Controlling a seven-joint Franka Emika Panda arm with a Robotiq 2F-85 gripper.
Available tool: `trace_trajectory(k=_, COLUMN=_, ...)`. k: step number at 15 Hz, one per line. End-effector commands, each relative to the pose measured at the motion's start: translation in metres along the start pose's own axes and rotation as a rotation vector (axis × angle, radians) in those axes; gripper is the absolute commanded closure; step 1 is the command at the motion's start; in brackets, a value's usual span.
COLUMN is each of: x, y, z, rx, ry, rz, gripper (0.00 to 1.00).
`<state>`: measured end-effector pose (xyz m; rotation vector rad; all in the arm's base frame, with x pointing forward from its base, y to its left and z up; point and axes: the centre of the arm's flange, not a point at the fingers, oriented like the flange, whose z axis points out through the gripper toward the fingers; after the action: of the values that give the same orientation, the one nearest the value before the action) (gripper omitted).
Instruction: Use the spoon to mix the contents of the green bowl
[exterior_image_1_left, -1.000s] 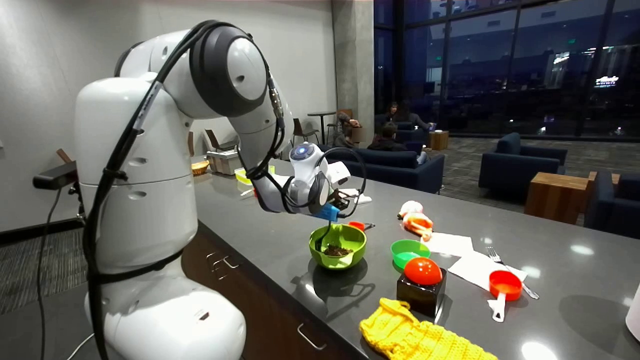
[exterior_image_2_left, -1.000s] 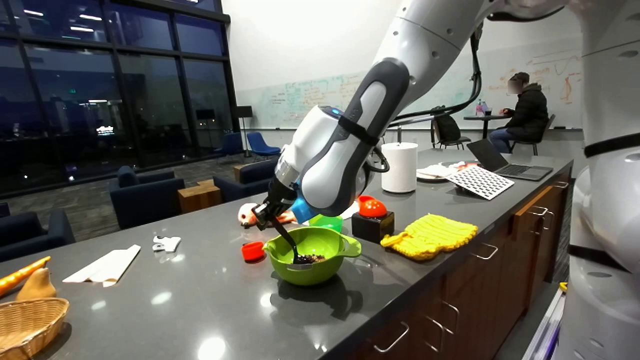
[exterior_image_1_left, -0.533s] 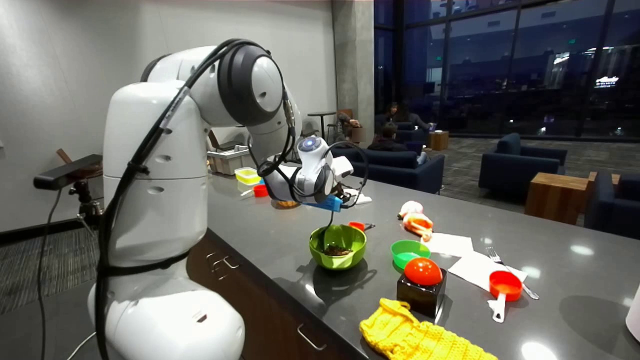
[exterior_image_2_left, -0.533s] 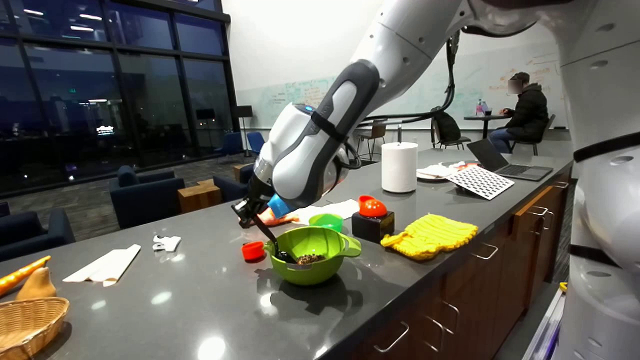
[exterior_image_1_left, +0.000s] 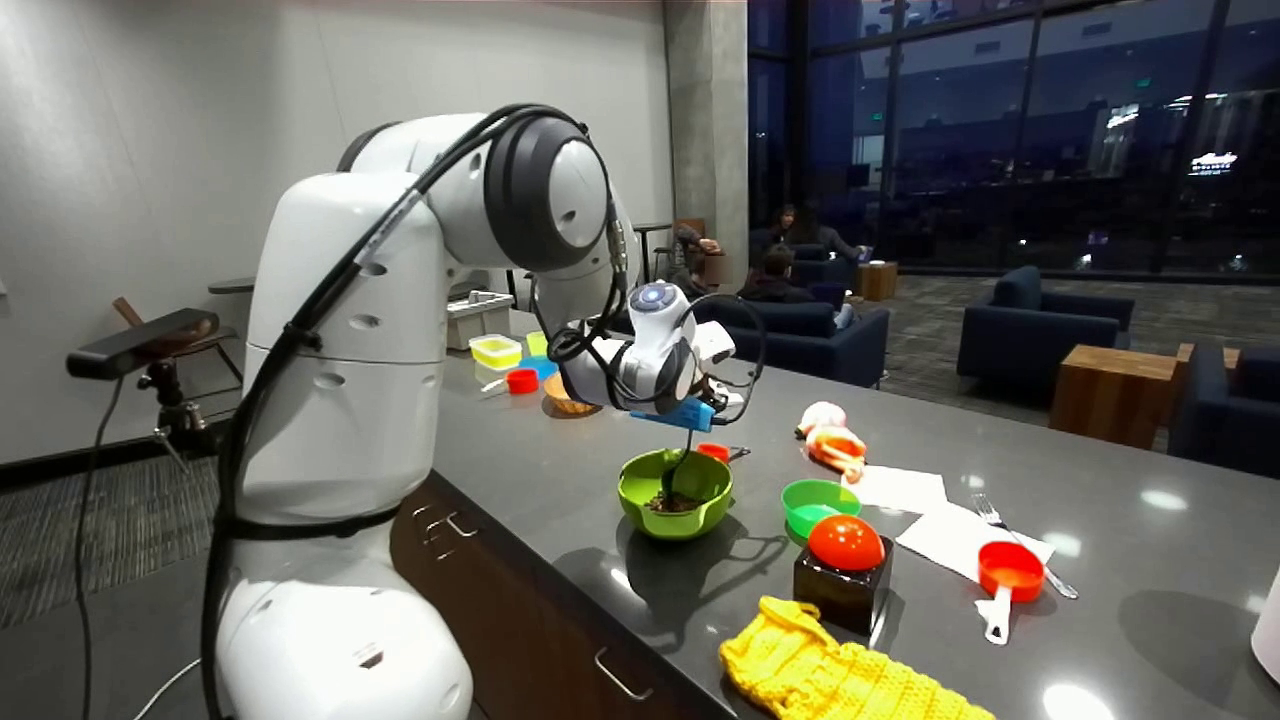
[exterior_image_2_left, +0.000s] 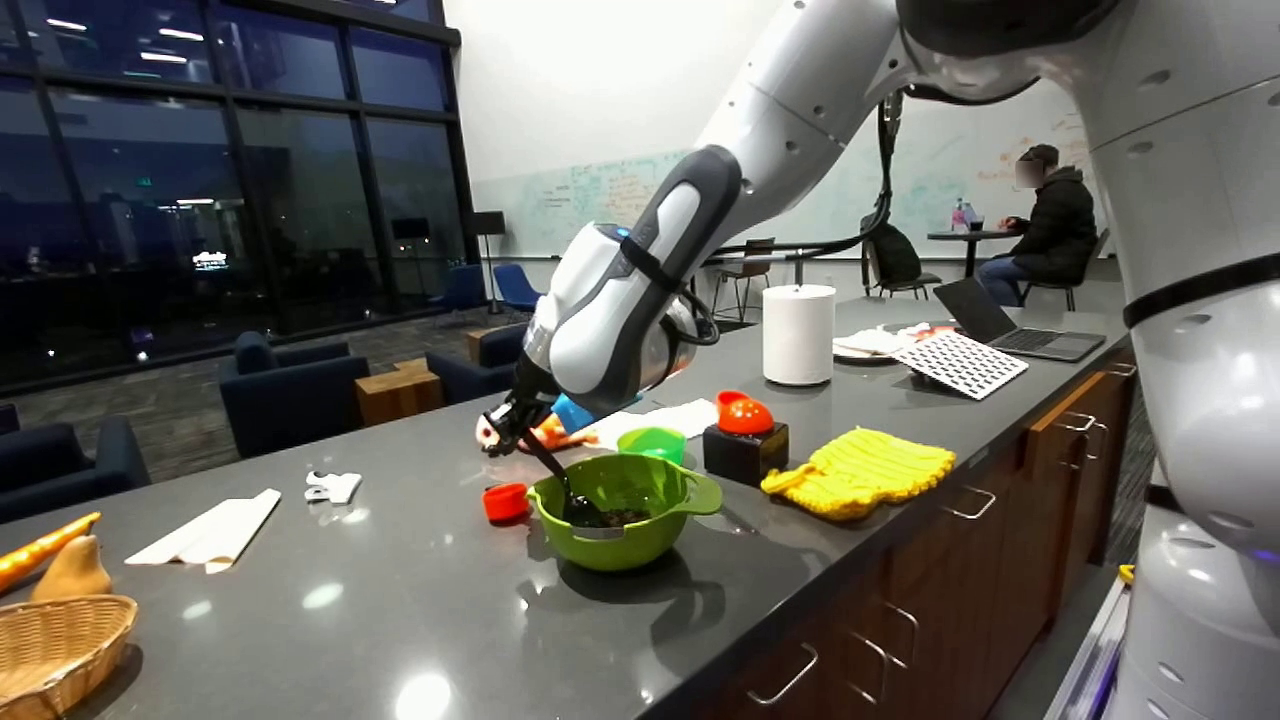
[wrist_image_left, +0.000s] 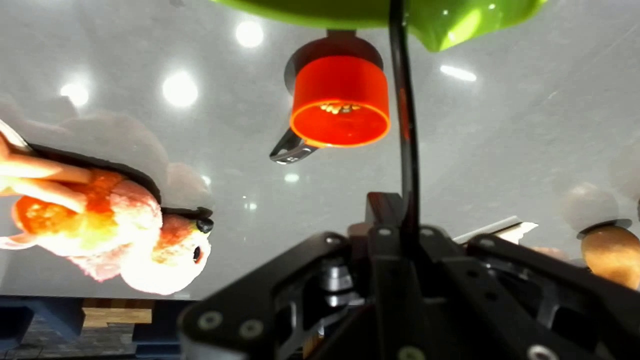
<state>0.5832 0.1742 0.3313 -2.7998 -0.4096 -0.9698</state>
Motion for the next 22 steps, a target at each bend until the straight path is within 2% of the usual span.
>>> trace_trajectory(k=1, x=-0.004, y=0.028, z=-0.006, rx=0.01, ry=-0.005, rz=-0.014, gripper=1.0)
trace_trajectory(k=10, x=-0.032, y=0.054, z=-0.02, rx=-0.011, ry=-0.032, rz=0.009, gripper=1.0)
trace_trajectory(k=16, x=-0.042, y=0.037, z=-0.023, rx=-0.002, ry=-0.049, rz=0.022, gripper=1.0)
trace_trajectory(k=21, x=-0.036, y=0.019, z=-0.018, rx=0.011, ry=-0.045, rz=0.001, gripper=1.0)
trace_trajectory(k=22, x=-0.032, y=0.015, z=-0.016, rx=0.011, ry=-0.048, rz=-0.006, gripper=0.76)
